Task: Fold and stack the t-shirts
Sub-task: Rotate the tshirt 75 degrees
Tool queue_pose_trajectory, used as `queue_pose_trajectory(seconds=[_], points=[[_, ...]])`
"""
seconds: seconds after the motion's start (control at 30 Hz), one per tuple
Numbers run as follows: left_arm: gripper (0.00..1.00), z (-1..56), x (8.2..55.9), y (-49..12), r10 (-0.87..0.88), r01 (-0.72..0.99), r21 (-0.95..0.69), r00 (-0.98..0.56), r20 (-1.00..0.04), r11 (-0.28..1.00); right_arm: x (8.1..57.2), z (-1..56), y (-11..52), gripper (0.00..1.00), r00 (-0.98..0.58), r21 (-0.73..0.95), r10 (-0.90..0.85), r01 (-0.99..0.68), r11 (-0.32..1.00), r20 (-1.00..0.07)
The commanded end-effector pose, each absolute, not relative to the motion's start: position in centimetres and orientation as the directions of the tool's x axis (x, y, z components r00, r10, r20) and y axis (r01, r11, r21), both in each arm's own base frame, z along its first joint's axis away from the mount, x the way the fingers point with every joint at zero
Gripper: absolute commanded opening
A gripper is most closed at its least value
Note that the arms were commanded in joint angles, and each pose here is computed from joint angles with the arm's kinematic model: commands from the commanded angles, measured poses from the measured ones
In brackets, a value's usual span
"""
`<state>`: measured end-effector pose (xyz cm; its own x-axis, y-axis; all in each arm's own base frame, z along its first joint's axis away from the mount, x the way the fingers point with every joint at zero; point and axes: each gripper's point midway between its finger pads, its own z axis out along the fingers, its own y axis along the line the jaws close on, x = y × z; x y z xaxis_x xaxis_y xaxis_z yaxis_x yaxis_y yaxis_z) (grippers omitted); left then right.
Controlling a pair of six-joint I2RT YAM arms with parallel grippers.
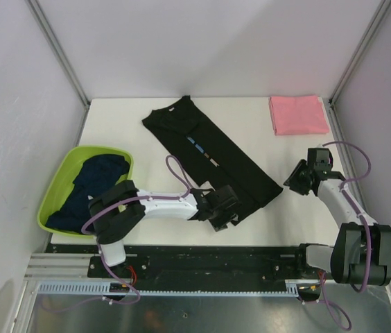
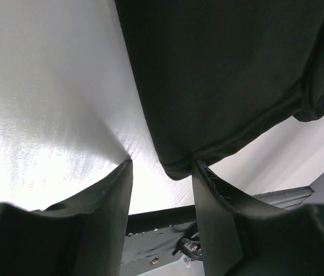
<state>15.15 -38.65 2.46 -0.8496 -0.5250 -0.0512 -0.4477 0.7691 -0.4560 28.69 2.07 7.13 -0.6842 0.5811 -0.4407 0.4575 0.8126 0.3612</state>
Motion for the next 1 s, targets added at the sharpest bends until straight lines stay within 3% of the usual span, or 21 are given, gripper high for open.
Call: queue_pose_trajectory(seconds=[0.0, 0.4, 0.77, 0.97], points=[[0.50, 3.0, 16.0, -39.9, -0.580, -0.482, -0.483, -0.812, -0.067, 0.731, 29.3, 8.9, 1.7, 0.35, -0.663, 0.371, 0.573, 0.438, 0.819, -0.482], [0.35, 1.4, 15.8, -39.6, -0.598, -0.507, -0.451, -0.797, -0.077, 0.734, 29.1, 9.2, 2.0, 0.34, -0.663, 0.384, 0.575, 0.431, 0.817, -0.479], [0.03, 1.1, 15.4, -38.9, -0.543, -0.457, -0.416, -0.832, -0.112, 0.786, 28.9, 9.4, 2.2, 0.34, -0.668, 0.384, 0.569, 0.424, 0.820, -0.479], [0.00, 1.2, 13.8, -35.5, -0.505, -0.434, -0.365, -0.854, -0.125, 0.824, 28.3, 9.5, 3.2, 0.34, -0.680, 0.391, 0.555, 0.401, 0.829, -0.480]])
